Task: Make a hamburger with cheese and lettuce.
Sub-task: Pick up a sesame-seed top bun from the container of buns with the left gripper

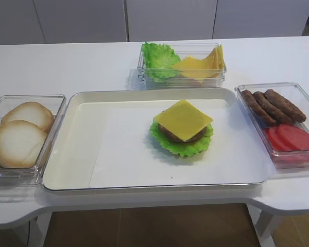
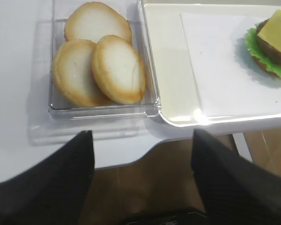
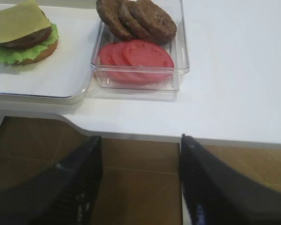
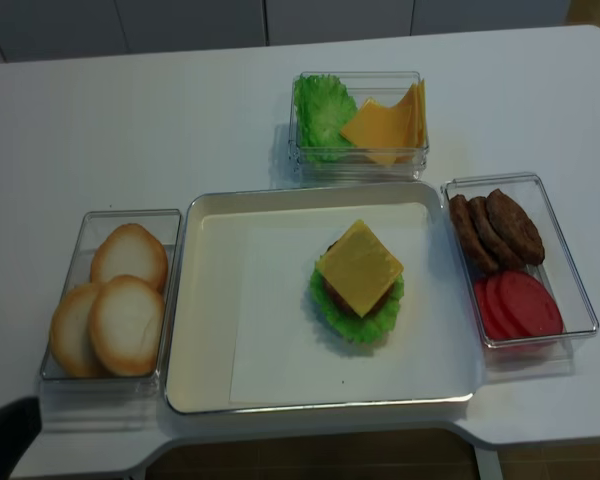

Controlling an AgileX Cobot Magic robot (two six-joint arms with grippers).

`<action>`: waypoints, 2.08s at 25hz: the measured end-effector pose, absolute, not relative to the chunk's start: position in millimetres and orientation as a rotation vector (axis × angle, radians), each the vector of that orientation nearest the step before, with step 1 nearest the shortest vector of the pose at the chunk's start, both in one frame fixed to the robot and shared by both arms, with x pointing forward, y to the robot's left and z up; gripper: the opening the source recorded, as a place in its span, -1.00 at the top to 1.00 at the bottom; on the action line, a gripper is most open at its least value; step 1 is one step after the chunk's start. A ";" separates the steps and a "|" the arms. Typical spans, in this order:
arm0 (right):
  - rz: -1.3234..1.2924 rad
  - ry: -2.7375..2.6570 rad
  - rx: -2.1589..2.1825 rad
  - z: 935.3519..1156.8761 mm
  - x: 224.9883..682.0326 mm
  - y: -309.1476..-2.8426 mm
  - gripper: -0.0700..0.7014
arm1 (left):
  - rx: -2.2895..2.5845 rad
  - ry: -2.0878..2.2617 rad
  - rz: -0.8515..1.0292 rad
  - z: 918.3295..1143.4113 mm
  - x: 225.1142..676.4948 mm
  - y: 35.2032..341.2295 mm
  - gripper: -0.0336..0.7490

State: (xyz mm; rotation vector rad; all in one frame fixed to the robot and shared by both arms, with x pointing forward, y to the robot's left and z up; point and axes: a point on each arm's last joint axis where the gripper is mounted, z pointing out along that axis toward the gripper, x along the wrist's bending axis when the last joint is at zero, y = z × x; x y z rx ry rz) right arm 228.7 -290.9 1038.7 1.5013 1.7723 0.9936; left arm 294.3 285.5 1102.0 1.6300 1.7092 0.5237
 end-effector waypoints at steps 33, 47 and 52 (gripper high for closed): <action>0.995 1.771 1.500 1038.8 228.8 -290.9 -0.22 | 1.643 2.100 0.106 1063.6 457.5 290.6 -0.30; 0.995 1.771 1.500 1038.8 228.8 -290.9 -0.22 | 1.729 2.150 0.022 1031.4 481.8 292.3 -0.30; 0.995 1.771 1.500 1038.8 228.8 -290.9 -0.22 | 1.748 2.156 0.005 1025.3 486.7 292.6 -0.30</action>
